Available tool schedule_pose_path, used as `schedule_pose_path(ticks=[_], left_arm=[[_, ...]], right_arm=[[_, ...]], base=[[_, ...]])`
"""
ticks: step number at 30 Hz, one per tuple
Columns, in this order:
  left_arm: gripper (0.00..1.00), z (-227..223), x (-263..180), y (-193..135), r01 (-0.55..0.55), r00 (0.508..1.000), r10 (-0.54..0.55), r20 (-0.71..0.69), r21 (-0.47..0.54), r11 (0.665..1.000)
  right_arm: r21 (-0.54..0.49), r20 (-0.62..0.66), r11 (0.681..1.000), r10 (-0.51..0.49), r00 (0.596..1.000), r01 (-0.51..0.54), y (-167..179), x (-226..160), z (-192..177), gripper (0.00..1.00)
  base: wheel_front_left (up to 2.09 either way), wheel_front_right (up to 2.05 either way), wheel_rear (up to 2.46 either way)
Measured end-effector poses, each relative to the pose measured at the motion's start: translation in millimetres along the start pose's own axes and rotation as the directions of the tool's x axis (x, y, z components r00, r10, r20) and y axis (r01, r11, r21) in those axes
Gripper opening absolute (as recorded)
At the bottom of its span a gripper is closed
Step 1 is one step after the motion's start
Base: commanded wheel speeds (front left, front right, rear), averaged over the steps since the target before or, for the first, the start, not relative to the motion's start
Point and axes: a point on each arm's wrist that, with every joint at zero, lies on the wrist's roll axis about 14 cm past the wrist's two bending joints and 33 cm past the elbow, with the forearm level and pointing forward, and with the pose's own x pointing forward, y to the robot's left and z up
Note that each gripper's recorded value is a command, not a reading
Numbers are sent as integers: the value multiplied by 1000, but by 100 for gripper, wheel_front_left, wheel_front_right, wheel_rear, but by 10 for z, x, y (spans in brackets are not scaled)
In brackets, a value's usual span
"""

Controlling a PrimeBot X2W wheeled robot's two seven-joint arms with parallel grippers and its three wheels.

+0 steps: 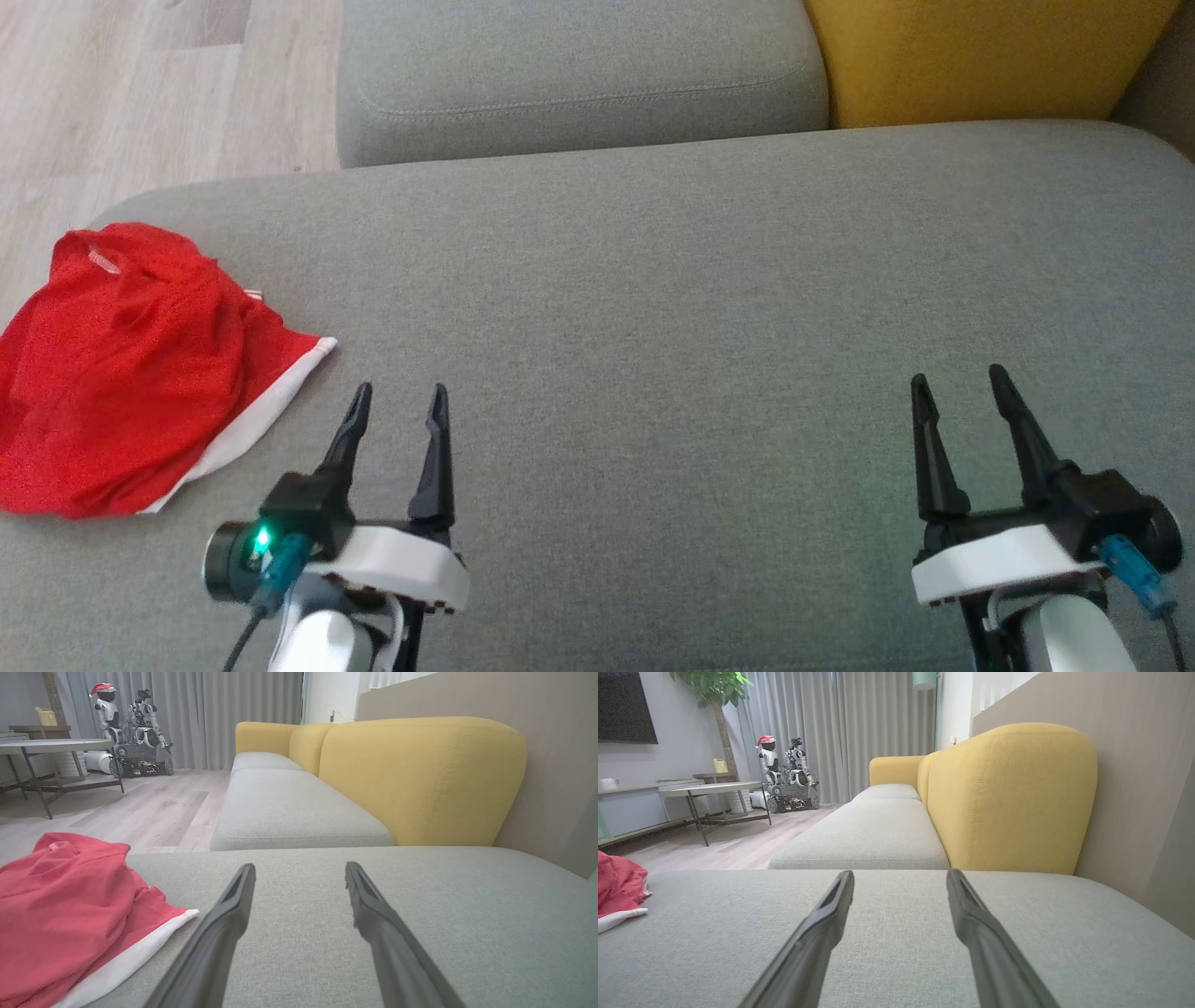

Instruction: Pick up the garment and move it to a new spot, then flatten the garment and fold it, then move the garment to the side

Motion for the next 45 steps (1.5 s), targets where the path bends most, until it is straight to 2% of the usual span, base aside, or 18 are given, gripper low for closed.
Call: schedule_pose_path(ticks=[10, 24, 27, 35, 45], left_arm=[[100, -356, -156, 214, -74, 991, 58, -119, -143, 987], [100, -407, -173, 202, -83, 989, 60, -138, -166, 983], [100, -392, -191, 262, -102, 988, 81, -134, -164, 981], [100, -333, -357, 620, -235, 968, 218, -121, -144, 961], [100, -43, -688, 1157, -403, 915, 402, -33, -147, 903]], right_arm=[[172, -85, 984, -21, 996, 36, 23, -89, -298, 100], [195, -103, 980, -15, 995, 35, 53, -88, -355, 100], [195, -98, 981, 13, 995, 7, 140, -44, -343, 100], [201, -93, 973, 131, 987, -110, 513, 106, -337, 100], [221, -92, 929, 324, 942, -298, 1169, 231, -350, 100]], base=[[0, 0, 0], [0, 0, 0], [0, 0, 0], [0, 0, 0], [0, 0, 0]])
